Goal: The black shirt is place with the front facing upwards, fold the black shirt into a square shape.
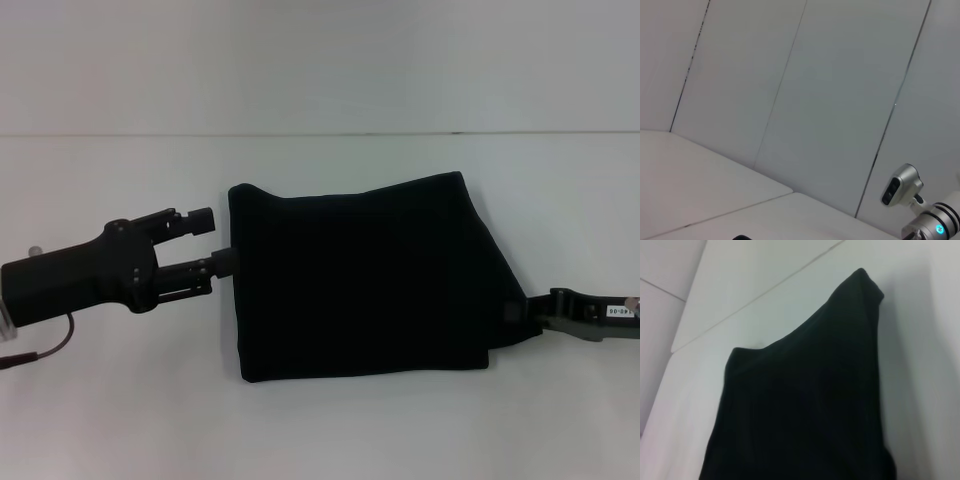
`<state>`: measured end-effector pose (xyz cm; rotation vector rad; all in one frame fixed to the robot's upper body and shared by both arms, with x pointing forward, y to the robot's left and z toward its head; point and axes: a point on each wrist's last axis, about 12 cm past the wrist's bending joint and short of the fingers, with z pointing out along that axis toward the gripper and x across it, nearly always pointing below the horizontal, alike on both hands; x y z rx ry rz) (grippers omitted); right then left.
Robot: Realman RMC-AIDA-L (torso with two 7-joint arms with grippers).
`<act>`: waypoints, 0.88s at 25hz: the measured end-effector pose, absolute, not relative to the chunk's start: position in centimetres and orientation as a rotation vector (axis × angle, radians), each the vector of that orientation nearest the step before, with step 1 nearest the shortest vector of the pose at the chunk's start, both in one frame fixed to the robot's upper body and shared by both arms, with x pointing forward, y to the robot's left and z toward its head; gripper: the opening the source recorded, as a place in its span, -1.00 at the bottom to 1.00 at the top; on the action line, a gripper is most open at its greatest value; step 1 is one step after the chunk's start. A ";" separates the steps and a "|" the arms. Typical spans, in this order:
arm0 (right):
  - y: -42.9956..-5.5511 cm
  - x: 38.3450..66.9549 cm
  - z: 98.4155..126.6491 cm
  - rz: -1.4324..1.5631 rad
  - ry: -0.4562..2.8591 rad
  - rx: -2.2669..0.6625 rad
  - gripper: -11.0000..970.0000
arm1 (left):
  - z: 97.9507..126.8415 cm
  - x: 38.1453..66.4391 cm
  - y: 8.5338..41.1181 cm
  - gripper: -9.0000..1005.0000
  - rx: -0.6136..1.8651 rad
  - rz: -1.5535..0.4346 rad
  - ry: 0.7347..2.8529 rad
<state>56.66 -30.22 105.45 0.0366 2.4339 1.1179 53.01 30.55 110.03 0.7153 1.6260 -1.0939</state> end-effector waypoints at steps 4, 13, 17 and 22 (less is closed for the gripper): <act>-30.2 56.4 105.8 1.155 2.415 -0.011 -0.77 | 110.2 53.2 30.5 0.61 0.716 -1.097 1.626; -32.8 55.4 106.2 1.125 2.356 0.045 -0.19 | 111.1 54.2 30.6 0.61 0.726 -1.087 1.613; -35.0 54.7 106.0 1.065 2.364 0.092 0.15 | 111.8 54.8 30.6 0.61 0.724 -1.079 1.601; -37.8 52.8 107.0 1.065 2.215 0.103 0.57 | 112.7 55.4 30.4 0.62 0.716 -1.099 1.568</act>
